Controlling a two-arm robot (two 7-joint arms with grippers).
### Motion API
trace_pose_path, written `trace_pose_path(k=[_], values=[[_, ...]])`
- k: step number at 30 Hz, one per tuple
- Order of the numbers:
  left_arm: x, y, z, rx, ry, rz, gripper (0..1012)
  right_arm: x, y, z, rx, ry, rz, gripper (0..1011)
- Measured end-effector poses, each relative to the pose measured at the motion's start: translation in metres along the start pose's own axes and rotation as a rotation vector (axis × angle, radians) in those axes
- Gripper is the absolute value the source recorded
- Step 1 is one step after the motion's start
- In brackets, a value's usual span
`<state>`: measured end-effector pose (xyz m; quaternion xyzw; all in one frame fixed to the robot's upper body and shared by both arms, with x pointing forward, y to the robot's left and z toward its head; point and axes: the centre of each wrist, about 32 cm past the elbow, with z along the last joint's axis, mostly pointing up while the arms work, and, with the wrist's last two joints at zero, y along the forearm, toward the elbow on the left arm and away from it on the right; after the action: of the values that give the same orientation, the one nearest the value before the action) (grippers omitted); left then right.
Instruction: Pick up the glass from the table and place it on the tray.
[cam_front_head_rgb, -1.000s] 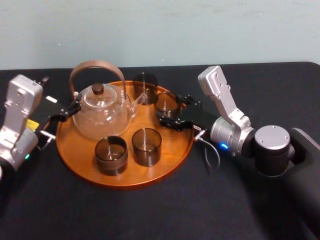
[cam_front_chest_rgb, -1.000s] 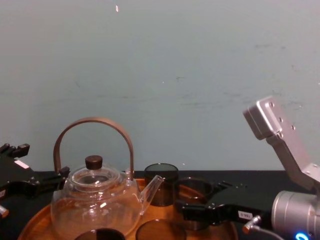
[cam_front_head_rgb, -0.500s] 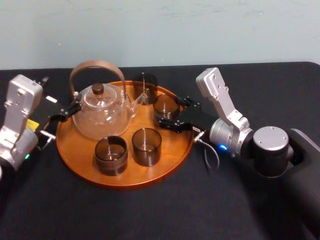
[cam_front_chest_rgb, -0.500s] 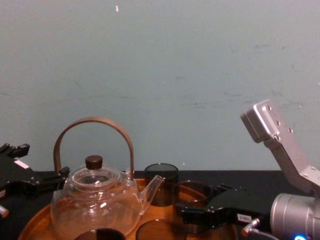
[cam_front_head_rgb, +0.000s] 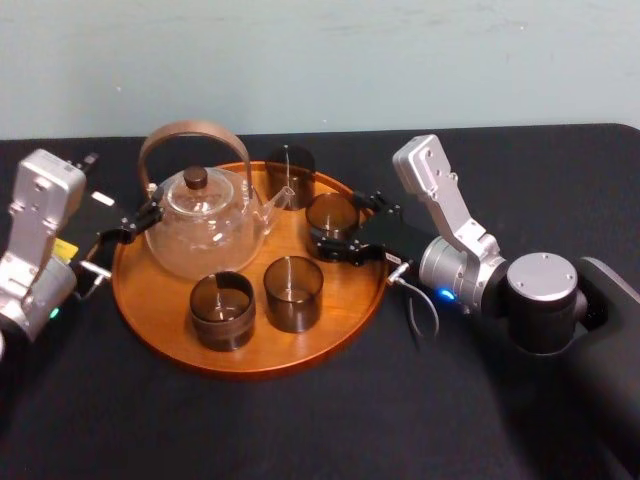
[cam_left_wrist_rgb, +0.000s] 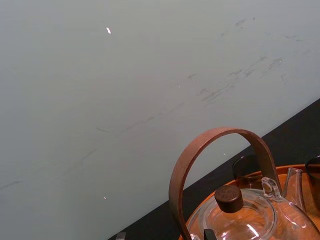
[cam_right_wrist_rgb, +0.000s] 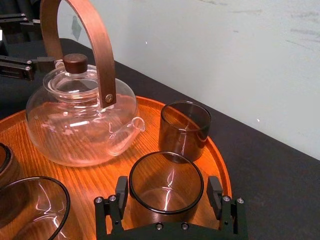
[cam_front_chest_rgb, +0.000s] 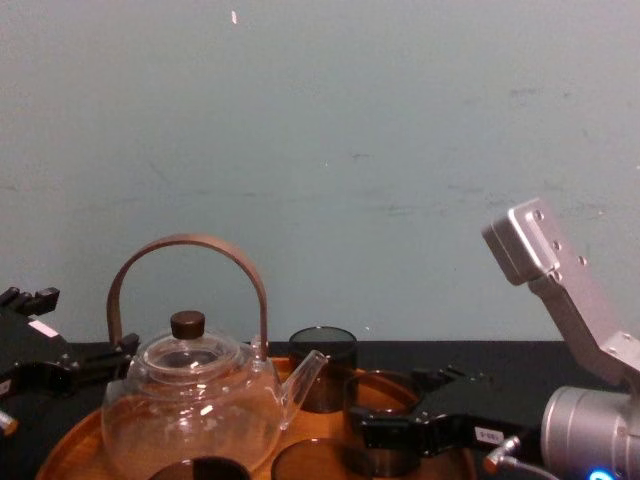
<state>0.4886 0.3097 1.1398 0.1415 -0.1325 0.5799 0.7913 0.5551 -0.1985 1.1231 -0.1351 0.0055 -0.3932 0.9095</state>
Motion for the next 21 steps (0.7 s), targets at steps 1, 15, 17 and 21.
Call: trace_pose_path(k=[1,15,17,21], values=[[0.0000,0.000,0.000,0.000,0.000,0.000,1009,0.0000,0.000,0.000,0.000,0.000,0.000,1002],[0.0000,0.000,0.000,0.000,0.000,0.000,1010,-0.0003,-0.006,0.000,-0.012,0.034,0.001,1002],[0.0000,0.000,0.000,0.000,0.000,0.000,1009,-0.0008,-0.009,-0.001,-0.014,0.041,0.001,1002],[0.0000,0.000,0.000,0.000,0.000,0.000,1009,-0.0018,-0.014,-0.001,-0.017,0.044,0.002,1002]])
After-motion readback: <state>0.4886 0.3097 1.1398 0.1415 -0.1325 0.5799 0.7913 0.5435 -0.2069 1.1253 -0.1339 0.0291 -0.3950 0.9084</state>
